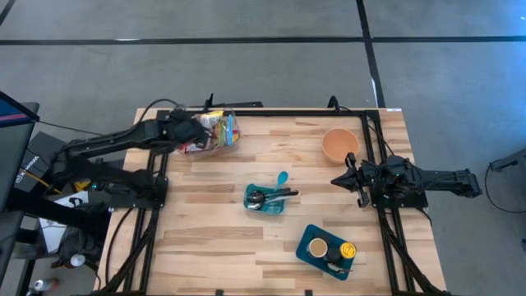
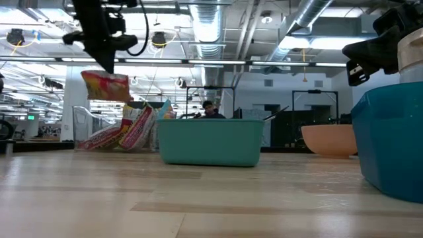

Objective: Pick & Place Food Item
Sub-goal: Put the red noodle pack into the transparent bin

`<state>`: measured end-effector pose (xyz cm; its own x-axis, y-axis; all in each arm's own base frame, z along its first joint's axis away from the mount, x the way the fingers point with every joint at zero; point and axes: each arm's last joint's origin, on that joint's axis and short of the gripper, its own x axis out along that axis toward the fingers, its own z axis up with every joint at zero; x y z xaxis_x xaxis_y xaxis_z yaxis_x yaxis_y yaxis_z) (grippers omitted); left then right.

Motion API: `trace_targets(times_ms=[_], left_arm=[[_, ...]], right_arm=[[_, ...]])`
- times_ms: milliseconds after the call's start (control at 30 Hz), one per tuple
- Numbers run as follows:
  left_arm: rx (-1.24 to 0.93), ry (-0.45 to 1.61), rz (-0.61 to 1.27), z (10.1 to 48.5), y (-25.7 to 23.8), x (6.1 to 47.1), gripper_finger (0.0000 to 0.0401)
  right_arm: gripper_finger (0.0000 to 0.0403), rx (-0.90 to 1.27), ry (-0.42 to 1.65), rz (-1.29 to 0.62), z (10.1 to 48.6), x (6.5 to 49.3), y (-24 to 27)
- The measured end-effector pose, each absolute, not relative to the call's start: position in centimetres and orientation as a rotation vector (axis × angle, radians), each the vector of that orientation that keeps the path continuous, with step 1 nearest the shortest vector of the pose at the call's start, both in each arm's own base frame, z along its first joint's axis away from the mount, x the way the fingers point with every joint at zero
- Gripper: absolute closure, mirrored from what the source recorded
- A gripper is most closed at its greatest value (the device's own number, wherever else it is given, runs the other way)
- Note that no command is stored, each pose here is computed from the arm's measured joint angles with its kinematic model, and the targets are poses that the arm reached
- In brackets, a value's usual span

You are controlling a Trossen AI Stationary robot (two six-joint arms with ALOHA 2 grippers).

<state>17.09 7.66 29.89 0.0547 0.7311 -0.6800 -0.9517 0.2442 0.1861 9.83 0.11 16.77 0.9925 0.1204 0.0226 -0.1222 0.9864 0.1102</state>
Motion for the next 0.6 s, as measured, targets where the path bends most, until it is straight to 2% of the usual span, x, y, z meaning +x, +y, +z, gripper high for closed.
trace_targets(times_ms=[233, 600], left_arm=[[-0.401, 0.572, 1.296, 27.3, 7.0, 14.9, 0.0401], [-0.348, 0.563, 1.291, 23.3, 7.4, 14.1, 0.0401]], right_arm=[[0.0403, 0.112, -0.016, 0.122, 16.8, 9.8, 0.1], [0.0403, 0.112, -0.016, 0.122, 16.8, 9.8, 0.1]])
